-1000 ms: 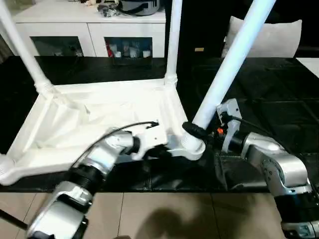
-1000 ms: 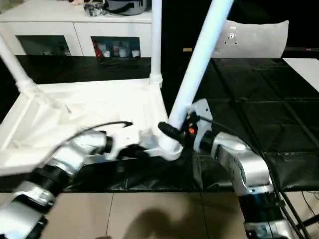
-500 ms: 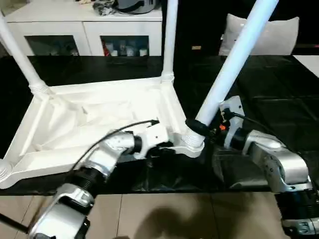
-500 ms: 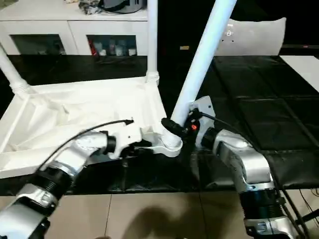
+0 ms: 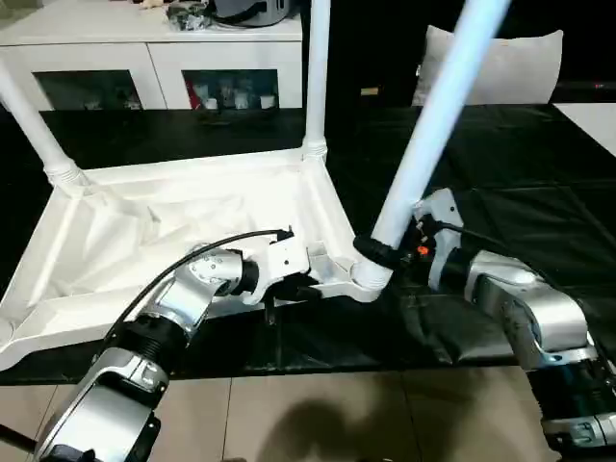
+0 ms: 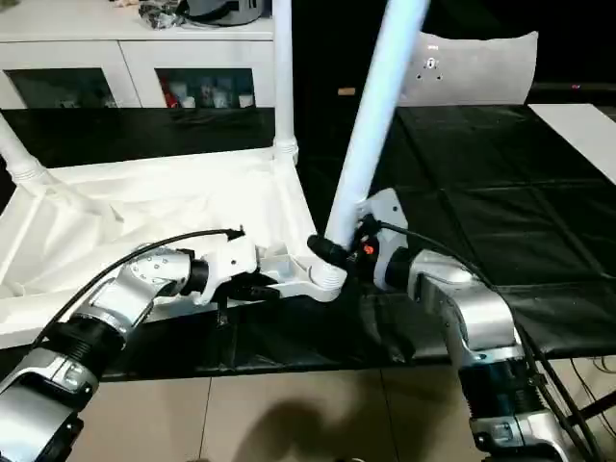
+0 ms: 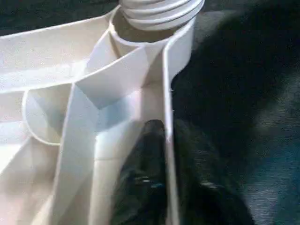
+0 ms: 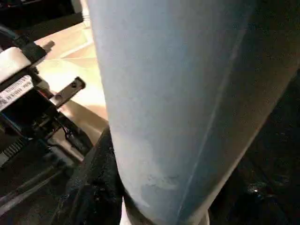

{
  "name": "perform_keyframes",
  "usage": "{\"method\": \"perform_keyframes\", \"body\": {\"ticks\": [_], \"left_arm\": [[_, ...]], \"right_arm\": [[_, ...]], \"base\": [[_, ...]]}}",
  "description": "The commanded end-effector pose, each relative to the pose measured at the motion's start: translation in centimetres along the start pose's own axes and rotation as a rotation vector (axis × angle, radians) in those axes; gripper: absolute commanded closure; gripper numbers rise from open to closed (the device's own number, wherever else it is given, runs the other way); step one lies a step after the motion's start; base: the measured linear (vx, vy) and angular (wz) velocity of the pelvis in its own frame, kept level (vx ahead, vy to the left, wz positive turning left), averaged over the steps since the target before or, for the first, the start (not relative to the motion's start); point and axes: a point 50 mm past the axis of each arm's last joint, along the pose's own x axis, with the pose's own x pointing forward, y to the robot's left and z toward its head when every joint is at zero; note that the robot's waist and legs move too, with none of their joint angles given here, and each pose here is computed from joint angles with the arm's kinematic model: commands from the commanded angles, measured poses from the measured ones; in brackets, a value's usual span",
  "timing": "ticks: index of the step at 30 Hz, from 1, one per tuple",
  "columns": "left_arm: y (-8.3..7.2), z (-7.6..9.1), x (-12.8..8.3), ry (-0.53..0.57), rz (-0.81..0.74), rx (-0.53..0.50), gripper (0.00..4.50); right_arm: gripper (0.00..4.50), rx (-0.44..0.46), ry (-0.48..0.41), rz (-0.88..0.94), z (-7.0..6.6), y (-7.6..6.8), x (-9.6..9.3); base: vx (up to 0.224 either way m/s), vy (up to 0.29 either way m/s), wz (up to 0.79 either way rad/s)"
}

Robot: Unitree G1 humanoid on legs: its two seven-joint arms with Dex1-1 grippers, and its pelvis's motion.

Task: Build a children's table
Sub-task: Insert table leg to table base

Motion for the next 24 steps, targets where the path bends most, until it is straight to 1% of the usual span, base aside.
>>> {"method": "perform_keyframes", "body": {"ticks": [1, 4, 5, 8, 11, 14, 18, 24], "left_arm": [[-0.1, -1.2, -0.5, 0.026, 0.019, -0.049, 4.39], [-0.2, -1.1, -0.4, 0.015, 0.005, -0.037, 4.39], [-0.2, -1.1, -0.4, 0.014, 0.004, -0.036, 4.46], [-1.2, -0.9, -0.4, -0.002, -0.084, 0.012, 4.50], [-1.5, -0.8, -0.4, 0.001, -0.108, 0.025, 4.50], [-1.5, -0.4, -0.1, 0.002, -0.134, 0.054, 4.50], [-1.6, -0.1, 0.0, -0.006, -0.157, 0.076, 4.50], [-1.7, 0.3, 0.2, -0.012, -0.163, 0.085, 4.50]], "right_arm": [[2.61, -0.026, -0.005, 0.016, 0.9, -0.1, 0.1], [2.61, -0.031, -0.001, 0.019, 0.9, -0.3, 0.3], [2.61, -0.031, 0.000, 0.020, 0.9, -0.3, 0.3], [2.61, -0.028, 0.054, 0.053, 0.4, -0.4, 0.4], [2.61, -0.013, 0.082, 0.084, 0.2, -0.3, 0.5], [2.61, -0.013, 0.137, 0.139, -0.3, -0.2, 0.4], [2.61, -0.014, 0.149, 0.142, -0.4, -0.4, 0.5], [2.61, 0.041, 0.132, 0.154, -0.5, -0.7, 0.5]], "base": [[0.000, 0.000, 0.00], [0.000, 0.000, 0.00], [0.000, 0.000, 0.00], [0.000, 0.000, 0.00], [0.000, 0.000, 0.00], [0.000, 0.000, 0.00], [0.000, 0.000, 0.00], [0.000, 0.000, 0.00]]}}
